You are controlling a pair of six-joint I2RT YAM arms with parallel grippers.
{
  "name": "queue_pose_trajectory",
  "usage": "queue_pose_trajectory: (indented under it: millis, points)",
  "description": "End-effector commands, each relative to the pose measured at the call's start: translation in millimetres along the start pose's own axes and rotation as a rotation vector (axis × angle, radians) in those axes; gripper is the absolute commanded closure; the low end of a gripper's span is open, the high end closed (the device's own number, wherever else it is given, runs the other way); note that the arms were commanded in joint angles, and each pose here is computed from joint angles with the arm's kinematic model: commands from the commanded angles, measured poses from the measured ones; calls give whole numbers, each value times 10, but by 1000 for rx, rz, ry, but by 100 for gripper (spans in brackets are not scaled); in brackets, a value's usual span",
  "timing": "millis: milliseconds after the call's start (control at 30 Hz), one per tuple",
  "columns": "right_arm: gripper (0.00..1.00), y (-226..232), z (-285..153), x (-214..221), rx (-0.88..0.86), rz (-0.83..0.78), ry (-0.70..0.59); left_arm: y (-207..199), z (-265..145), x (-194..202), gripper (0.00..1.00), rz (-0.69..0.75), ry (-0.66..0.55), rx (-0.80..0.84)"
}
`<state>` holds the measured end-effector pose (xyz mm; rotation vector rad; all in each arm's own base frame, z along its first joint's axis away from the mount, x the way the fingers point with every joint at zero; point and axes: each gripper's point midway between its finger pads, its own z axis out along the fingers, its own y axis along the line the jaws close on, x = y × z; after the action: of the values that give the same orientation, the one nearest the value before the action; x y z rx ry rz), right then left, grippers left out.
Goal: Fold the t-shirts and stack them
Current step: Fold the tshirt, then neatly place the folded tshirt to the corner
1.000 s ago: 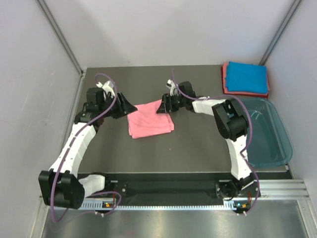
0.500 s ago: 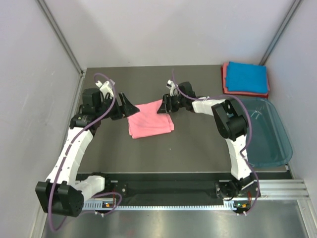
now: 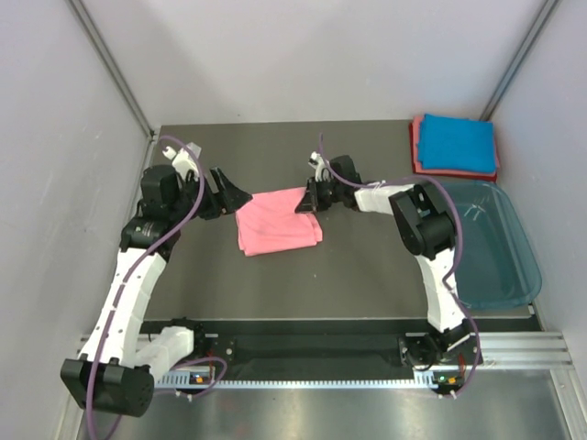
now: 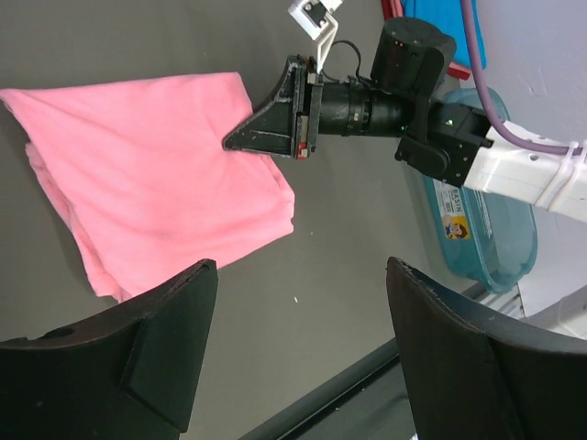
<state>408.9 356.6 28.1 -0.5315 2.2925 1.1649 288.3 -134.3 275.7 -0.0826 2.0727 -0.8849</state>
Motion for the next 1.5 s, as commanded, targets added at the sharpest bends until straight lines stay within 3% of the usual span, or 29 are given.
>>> queue_pose_trajectory:
  millis: [0, 333, 800, 1133, 1300, 1467]
  points:
    - [100, -36, -120, 16, 46, -31, 0, -114, -119, -253, 21, 47, -97, -1]
    - [100, -260, -754, -358, 181, -100, -94, 37, -224, -331, 21, 115, -141, -104]
    - [100, -607, -1533, -967, 460, -258, -180, 138, -82, -287, 21, 103, -124, -108]
    - [100, -645, -2172, -1470, 649, -457, -292, 201, 18, -268, 22, 88, -110, -109]
    - [100, -643, -2520, -1740, 660, -503, -390, 203, 118, -220, 22, 65, -96, -74]
    - [100, -851, -2790, -1962, 676, -500, -402, 188, 187, -200, 23, 53, -74, -51]
